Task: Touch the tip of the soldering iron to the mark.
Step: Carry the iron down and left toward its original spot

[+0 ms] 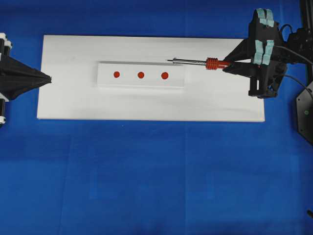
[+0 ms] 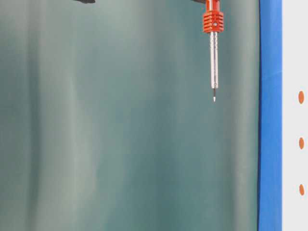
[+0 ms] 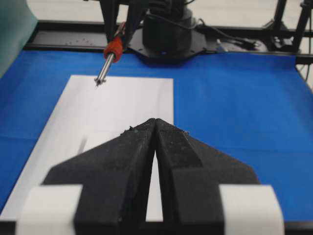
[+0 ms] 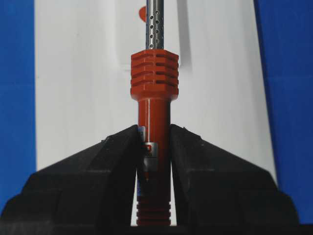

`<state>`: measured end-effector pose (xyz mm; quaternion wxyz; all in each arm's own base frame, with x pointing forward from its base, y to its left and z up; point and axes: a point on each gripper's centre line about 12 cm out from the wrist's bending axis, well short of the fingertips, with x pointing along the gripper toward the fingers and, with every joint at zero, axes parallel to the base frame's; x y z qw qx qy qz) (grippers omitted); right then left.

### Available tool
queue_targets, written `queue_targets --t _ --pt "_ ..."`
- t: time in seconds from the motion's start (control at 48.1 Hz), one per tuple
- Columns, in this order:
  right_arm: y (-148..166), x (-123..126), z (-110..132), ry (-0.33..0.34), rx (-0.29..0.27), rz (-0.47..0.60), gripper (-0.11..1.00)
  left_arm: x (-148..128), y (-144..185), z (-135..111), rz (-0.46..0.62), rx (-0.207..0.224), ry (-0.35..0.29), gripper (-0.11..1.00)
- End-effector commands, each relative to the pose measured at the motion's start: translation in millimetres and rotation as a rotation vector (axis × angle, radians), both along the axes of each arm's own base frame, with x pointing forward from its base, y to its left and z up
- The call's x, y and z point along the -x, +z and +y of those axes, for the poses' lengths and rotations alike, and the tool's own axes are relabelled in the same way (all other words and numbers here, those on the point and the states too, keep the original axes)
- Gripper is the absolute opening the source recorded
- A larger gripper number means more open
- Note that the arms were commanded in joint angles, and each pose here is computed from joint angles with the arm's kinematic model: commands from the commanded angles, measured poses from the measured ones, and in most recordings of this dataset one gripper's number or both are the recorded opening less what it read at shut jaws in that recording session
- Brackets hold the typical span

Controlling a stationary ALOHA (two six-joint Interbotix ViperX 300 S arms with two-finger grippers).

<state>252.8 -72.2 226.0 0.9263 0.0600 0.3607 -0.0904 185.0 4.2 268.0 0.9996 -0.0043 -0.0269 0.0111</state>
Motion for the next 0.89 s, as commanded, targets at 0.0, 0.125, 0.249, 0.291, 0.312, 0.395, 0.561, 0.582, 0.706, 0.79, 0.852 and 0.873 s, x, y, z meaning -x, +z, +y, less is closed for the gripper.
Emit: queue_targets --t 0.0,0.125,0.249,0.291,0.312,0.395,0.561,0.582,0.706,0.79,0.852,0.873 --pt "8 -1 4 -0.005 -0.015 -0.031 0.06 -1 7 1 -0.023 -0.001 0.003 0.02" --pt "7 0 18 0.004 -0.059 -0.043 0.06 -1 7 1 -0.023 -0.001 0.003 0.02" --pt "7 2 39 0.033 -0.111 -0.060 0.06 -1 7 0 -0.023 -0.001 0.002 0.02" --pt "8 2 46 0.047 -0.127 -0.069 0.06 -1 7 1 -0.023 -0.001 0.003 0.02" --pt "7 3 50 0.053 -0.136 -0.070 0.06 -1 7 0 -0.023 -0.001 0.002 0.02" --pt "7 2 67 0.087 -0.168 -0.085 0.06 -1 7 0 -0.023 -0.001 0.002 0.02" --pt "6 0 101 0.161 -0.228 -0.106 0.06 -1 7 1 -0.023 -0.001 0.003 0.02" --pt "4 0 104 0.165 -0.236 -0.106 0.06 -1 7 0 -0.025 -0.001 0.002 0.02" --pt "1 -1 123 0.199 -0.273 -0.127 0.06 -1 8 1 -0.031 -0.001 0.003 0.02" --pt "-3 -3 135 0.221 -0.296 -0.126 0.06 -1 8 1 -0.031 -0.001 0.003 0.02" --pt "-6 -5 141 0.233 -0.303 -0.122 0.06 -1 8 0 -0.032 -0.002 0.001 0.02" --pt "-7 -5 143 0.238 -0.303 -0.120 0.06 -1 8 1 -0.034 -0.001 0.003 0.02"
